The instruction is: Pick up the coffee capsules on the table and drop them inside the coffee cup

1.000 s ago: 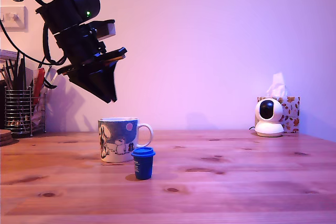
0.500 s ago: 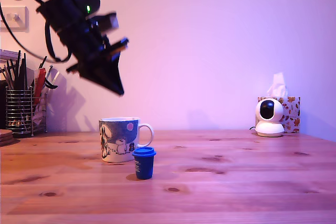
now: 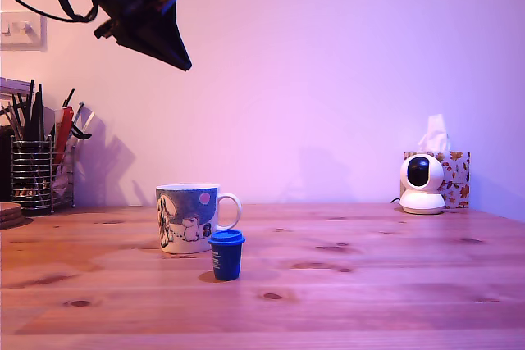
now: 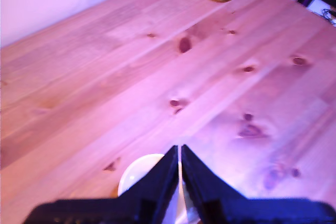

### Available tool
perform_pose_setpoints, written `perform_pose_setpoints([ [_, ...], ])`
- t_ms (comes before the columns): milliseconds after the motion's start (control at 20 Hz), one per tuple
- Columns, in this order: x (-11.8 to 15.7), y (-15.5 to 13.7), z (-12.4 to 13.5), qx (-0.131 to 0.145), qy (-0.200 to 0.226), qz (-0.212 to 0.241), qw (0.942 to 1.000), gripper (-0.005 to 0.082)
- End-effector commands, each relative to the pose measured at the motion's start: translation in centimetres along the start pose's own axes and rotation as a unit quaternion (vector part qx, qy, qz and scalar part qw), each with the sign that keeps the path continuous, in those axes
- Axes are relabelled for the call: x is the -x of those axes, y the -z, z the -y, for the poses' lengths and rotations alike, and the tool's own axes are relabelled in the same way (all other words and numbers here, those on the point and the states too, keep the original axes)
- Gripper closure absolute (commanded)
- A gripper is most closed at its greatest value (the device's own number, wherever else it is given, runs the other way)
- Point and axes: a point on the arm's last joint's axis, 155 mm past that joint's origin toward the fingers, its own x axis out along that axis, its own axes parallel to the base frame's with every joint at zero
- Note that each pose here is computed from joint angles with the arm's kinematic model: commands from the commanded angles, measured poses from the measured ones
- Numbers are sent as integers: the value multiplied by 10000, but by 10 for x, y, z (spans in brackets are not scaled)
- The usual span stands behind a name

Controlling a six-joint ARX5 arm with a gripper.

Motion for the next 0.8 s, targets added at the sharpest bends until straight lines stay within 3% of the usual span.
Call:
perform_pose_setpoints([
  [0, 11, -5, 8, -75, 77, 118, 9999, 789],
  [200, 24, 8, 22, -147, 119, 200, 9996, 789],
  [750, 46, 78, 60, -441, 371, 750, 9955, 789],
])
